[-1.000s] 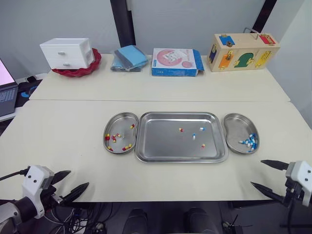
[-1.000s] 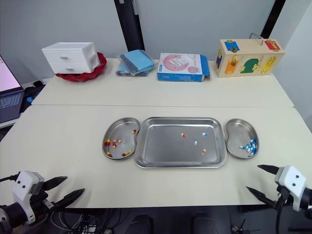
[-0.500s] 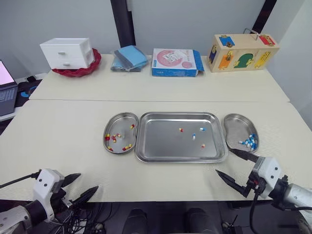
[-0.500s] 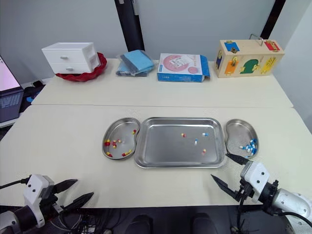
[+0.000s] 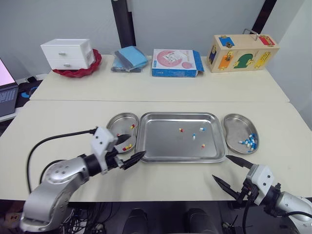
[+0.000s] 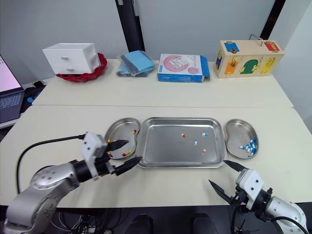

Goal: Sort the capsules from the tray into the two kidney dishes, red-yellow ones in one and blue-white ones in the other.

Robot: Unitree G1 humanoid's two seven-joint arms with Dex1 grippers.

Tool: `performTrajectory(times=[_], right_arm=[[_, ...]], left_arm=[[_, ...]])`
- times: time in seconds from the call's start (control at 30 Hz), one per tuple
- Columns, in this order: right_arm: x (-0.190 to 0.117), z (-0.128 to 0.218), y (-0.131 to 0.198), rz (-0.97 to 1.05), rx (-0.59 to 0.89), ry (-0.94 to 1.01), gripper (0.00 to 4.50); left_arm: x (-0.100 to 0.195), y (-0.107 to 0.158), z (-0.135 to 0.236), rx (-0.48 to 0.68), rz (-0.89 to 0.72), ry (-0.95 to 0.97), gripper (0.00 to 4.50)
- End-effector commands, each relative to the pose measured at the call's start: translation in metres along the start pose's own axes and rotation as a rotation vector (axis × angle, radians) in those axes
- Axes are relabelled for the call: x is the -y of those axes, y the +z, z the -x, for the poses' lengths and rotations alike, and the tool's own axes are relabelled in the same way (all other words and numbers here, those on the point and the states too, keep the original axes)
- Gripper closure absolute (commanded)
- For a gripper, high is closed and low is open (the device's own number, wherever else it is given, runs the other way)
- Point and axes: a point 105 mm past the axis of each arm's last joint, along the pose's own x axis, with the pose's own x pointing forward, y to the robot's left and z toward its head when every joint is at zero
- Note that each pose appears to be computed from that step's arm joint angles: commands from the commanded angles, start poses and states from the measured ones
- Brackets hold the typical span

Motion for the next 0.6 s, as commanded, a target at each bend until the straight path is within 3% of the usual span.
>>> performTrajectory(times=[0.03,0.07,0.2,0.6], right_arm=[[-0.001,-0.006,0.010,-0.005,0.057,-0.039,0.00],[-0.002,-0.007,0.011,-0.008,0.061,-0.043,0.00],[-0.007,-0.013,0.015,-0.007,0.072,-0.042,0.00],[-0.012,-0.023,0.027,-0.015,0.086,-0.066,0.00]], left_arm=[[0.009,0.011,-0.038,0.043,-0.004,0.002,0.02],[0.012,0.013,-0.048,0.050,-0.003,-0.009,0.02],[0.025,0.019,-0.086,0.071,0.002,-0.036,0.87],[0.024,0.013,-0.158,-0.018,0.003,0.040,0.87]])
